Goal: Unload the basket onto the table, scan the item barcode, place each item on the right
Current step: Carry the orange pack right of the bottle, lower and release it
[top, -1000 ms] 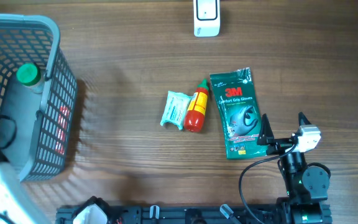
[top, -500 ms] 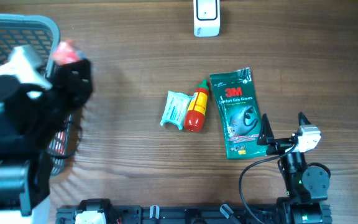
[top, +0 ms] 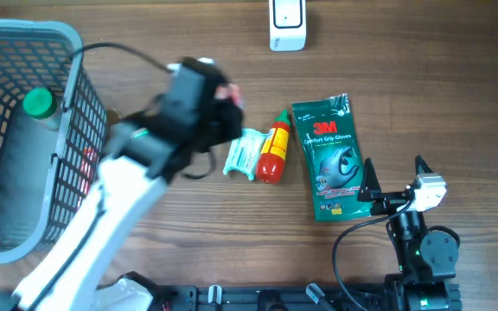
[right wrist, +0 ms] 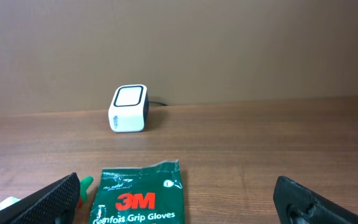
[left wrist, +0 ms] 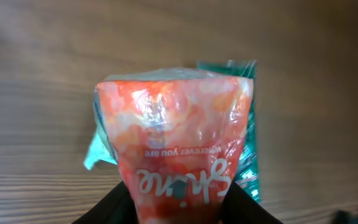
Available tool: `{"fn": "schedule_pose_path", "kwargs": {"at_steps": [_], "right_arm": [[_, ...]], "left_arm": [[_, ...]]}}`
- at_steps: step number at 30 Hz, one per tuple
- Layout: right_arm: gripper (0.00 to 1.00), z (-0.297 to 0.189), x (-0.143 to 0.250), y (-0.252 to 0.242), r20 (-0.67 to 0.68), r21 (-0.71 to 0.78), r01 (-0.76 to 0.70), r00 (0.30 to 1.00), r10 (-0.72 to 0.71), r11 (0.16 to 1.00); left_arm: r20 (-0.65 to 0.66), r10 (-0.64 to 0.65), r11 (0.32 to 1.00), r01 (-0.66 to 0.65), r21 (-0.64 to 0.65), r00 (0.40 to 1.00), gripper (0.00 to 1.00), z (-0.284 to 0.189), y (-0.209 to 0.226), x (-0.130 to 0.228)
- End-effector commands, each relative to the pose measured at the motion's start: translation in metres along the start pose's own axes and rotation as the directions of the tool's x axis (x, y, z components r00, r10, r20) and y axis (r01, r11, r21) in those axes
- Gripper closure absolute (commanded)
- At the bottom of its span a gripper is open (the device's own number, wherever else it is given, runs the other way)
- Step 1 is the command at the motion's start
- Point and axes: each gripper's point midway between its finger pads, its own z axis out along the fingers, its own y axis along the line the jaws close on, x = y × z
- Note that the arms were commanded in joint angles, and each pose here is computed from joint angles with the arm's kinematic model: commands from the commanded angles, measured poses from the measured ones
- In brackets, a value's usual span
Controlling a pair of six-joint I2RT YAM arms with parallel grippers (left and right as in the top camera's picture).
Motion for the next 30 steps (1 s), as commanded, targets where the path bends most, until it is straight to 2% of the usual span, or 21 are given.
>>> {"fn": "schedule_pose_path", "kwargs": {"at_steps": [1,6,9,13,25,29,30], "right_arm": [[0.00,0.000,-0.002,0.002,0.009,-0.011,0.009,1.000,-0.009,1.000],[0.00,0.000,-0.002,0.002,0.009,-0.011,0.009,1.000,-0.009,1.000],[0.01,0.000,-0.002,0.002,0.009,-0.011,0.009,1.000,-0.009,1.000],[0.00,0.000,-0.002,0.002,0.009,-0.011,0.009,1.000,-0.009,1.000],[0.00,0.000,-0.002,0.002,0.009,-0.011,0.009,1.000,-0.009,1.000],[0.00,0.000,-0.002,0.002,0.009,-0.011,0.009,1.000,-0.009,1.000],[0.00,0.000,-0.002,0.002,0.009,-0.011,0.009,1.000,-0.009,1.000]], "left_arm": [[-0.075,0.097,0.993,-0.101,-0.055,0.992,0.61,0.051,-0.017,0.024],[-0.205,0.200,0.973,-0.220,-0.077,0.958,0.61,0.108,-0.034,0.073],[-0.283,0.307,0.938,-0.339,-0.072,0.909,0.61,0.130,-0.038,0.106],[-0.350,0.362,0.910,-0.409,-0.069,0.864,0.60,0.145,-0.042,0.141],[-0.388,0.383,0.895,-0.441,-0.070,0.838,0.59,0.174,-0.040,0.165],[-0.405,0.379,0.889,-0.449,-0.090,0.832,0.56,0.178,-0.033,0.168],[-0.407,0.379,0.889,-0.449,-0.092,0.831,0.50,0.177,-0.033,0.168]]}}
